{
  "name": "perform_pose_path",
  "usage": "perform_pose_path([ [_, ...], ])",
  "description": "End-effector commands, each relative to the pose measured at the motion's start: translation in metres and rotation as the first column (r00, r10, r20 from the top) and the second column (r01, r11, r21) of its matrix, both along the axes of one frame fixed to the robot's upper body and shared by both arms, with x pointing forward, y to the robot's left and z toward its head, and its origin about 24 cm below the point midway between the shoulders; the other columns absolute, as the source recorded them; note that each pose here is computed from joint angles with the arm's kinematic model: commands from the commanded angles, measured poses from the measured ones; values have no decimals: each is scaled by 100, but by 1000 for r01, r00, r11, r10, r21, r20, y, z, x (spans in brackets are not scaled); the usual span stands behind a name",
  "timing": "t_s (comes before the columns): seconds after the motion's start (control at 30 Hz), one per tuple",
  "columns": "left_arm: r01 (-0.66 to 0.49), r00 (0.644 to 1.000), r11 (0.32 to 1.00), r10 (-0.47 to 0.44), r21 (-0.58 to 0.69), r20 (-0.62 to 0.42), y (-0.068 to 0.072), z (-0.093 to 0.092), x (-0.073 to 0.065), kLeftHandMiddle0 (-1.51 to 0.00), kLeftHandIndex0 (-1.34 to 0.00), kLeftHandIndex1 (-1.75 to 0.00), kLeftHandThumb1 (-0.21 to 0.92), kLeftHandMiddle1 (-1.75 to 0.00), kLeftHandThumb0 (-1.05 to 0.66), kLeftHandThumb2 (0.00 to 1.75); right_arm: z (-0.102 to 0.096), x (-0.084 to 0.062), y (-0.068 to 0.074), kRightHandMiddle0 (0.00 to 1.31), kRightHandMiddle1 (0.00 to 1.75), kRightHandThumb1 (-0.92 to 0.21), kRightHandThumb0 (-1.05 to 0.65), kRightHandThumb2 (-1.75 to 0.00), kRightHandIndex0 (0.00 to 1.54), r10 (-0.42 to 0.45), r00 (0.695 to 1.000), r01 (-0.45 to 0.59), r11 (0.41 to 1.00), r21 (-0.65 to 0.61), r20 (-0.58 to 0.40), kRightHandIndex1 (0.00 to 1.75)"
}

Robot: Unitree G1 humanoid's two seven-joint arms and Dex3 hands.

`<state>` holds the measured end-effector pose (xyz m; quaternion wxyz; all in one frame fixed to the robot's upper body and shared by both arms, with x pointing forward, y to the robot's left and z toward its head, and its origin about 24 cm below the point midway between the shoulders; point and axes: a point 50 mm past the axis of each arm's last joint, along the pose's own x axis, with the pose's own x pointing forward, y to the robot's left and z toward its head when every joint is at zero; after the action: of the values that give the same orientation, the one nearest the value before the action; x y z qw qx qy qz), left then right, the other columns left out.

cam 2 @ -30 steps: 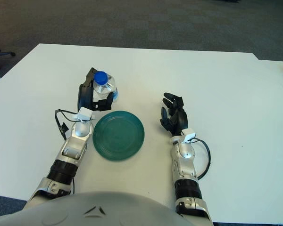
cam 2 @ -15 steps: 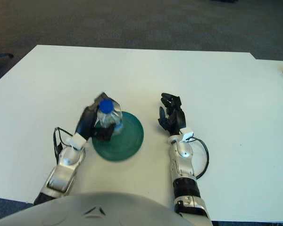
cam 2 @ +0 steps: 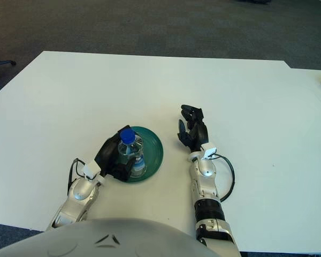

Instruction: Put the bottle into the plate.

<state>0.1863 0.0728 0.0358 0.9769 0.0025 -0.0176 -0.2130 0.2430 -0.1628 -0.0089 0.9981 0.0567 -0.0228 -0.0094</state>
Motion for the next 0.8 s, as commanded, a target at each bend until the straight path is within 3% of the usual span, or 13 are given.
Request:
perform_pose_path([
  [0.0, 11, 999, 1000, -11, -1, -40, 1, -3, 3, -116, -93, -175, 38, -175, -1, 113, -40, -24, 12, 6, 118, -89, -45, -55, 51, 24, 975, -14, 999, 49, -221, 59],
  [0.77, -13, 994, 1000, 13, 9, -109, -2, -15, 10, -116, -95, -175, 37, -175, 0, 114, -41, -26, 12, 0, 116, -92, -46, -53, 52, 4, 975, -1, 1000, 14, -221, 58],
])
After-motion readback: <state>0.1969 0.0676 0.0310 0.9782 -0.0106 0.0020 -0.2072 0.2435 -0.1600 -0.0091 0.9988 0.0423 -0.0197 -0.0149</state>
